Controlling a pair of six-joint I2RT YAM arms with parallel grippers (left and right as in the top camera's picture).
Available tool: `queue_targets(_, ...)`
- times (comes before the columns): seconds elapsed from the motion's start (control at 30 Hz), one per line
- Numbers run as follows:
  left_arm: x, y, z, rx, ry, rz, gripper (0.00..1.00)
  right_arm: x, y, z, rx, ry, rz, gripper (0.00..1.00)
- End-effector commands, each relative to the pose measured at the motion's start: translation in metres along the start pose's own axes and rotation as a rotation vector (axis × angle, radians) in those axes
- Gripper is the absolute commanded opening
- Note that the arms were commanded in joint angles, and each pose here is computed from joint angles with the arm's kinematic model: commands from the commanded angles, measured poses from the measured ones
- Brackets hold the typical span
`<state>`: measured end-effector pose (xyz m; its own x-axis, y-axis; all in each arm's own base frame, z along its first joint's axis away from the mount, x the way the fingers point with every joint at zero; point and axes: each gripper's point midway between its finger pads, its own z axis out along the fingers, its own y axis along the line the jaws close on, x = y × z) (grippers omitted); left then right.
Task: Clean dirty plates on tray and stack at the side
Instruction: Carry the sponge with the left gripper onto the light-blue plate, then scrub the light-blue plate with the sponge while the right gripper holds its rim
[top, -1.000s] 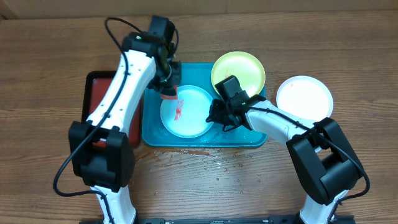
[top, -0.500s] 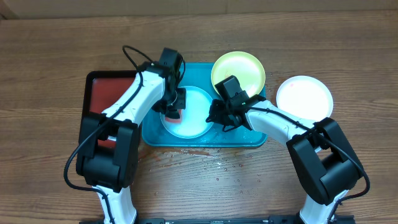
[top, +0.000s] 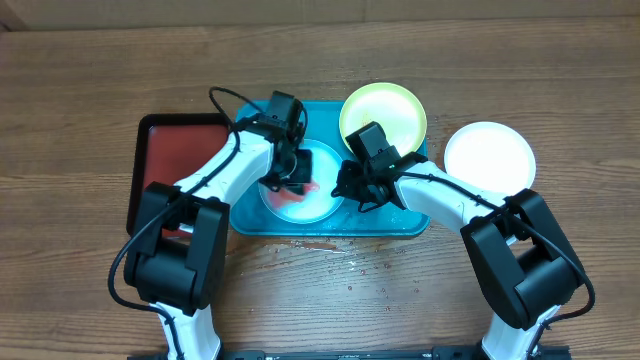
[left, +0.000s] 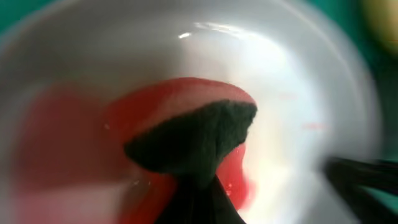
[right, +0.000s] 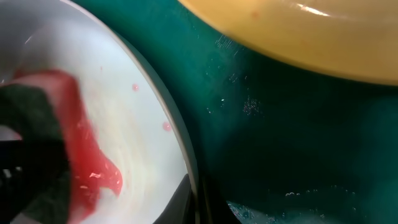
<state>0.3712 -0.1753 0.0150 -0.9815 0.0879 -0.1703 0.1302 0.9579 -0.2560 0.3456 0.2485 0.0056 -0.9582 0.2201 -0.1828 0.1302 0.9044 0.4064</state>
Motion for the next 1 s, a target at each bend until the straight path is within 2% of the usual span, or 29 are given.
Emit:
queue_targets(0.0,0.016,-0.053,0.006,0.266,0.054,0.120,0.04,0.004,-0.001,0.005,0.009,0.016,-0.001,0.04)
queue_targets(0.1,0.006,-0.047,0.008,0.224,0.014,0.099,0.04,0.004,-0.001,0.005,0.009,0.016,-0.001,0.04)
queue_targets(0.17,0.001,-0.032,0.011,0.133,-0.007,0.045,0.04,0.004,-0.002,0.005,0.010,0.017,-0.002,0.04)
queue_targets(0.3,-0.005,0.011,0.011,-0.111,-0.055,-0.072,0.04,0.005,-0.002,0.005,0.012,0.019,-0.001,0.04)
queue_targets(0.4,-0.002,0.046,0.000,-0.322,-0.080,-0.222,0.04,0.005,-0.003,0.005,0.014,0.021,0.000,0.04)
queue_targets(0.5,0.000,0.059,-0.015,-0.424,-0.083,-0.283,0.04,0.005,-0.003,0.005,0.014,0.021,-0.004,0.04)
queue_targets(0.7,0.004,0.063,-0.029,-0.471,-0.051,-0.307,0.04,0.005,-0.003,0.005,0.016,0.019,-0.004,0.04)
queue_targets(0.87,0.025,0.067,-0.031,-0.498,0.033,-0.300,0.04,0.005,-0.003,0.005,0.016,0.018,-0.004,0.04)
queue_targets(0.97,0.031,0.058,-0.026,-0.435,0.083,-0.241,0.04,0.005,-0.003,0.005,0.016,0.018,-0.004,0.04)
